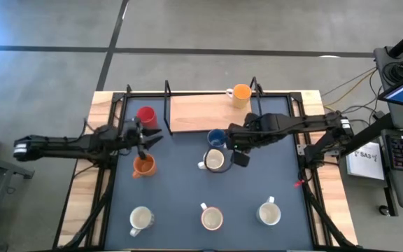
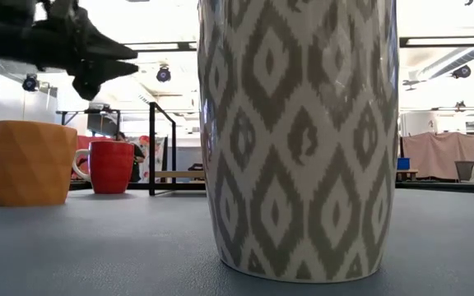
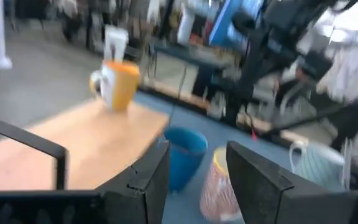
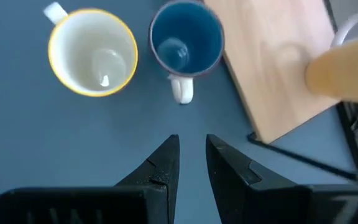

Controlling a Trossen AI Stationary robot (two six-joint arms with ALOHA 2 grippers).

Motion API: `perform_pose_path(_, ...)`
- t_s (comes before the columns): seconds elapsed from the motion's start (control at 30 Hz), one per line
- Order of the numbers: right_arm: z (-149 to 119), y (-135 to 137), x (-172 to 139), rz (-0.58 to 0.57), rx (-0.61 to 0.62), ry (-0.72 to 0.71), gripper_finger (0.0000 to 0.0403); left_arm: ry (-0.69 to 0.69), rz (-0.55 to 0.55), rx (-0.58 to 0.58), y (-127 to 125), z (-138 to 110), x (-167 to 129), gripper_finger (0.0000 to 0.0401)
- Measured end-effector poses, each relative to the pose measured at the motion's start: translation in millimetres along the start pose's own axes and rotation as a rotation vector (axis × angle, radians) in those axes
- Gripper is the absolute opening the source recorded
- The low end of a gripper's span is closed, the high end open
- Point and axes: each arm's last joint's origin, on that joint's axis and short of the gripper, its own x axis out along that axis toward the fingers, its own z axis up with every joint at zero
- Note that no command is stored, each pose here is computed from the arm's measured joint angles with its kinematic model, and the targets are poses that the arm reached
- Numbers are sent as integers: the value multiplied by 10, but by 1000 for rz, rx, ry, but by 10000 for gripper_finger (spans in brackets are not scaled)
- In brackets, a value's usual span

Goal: Place coffee mugs
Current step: Put the green cup on the shelf aligned with the other yellow cup

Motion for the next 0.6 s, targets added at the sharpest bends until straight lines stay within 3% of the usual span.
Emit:
perform_pose_path(0.23, -381, 96, 181, -25, 138, 191, 68, 179, -78, 1, -205, 138, 303, 141)
perform_pose_path(0.37, -620, 209, 206, 36, 223, 275, 68, 247, -113, 20, -359, 209, 419, 141)
perform_pose_path(0.6, -950, 412, 209, 75, 232, 269, 74, 281, -159, 41, -601, 322, 558, 141)
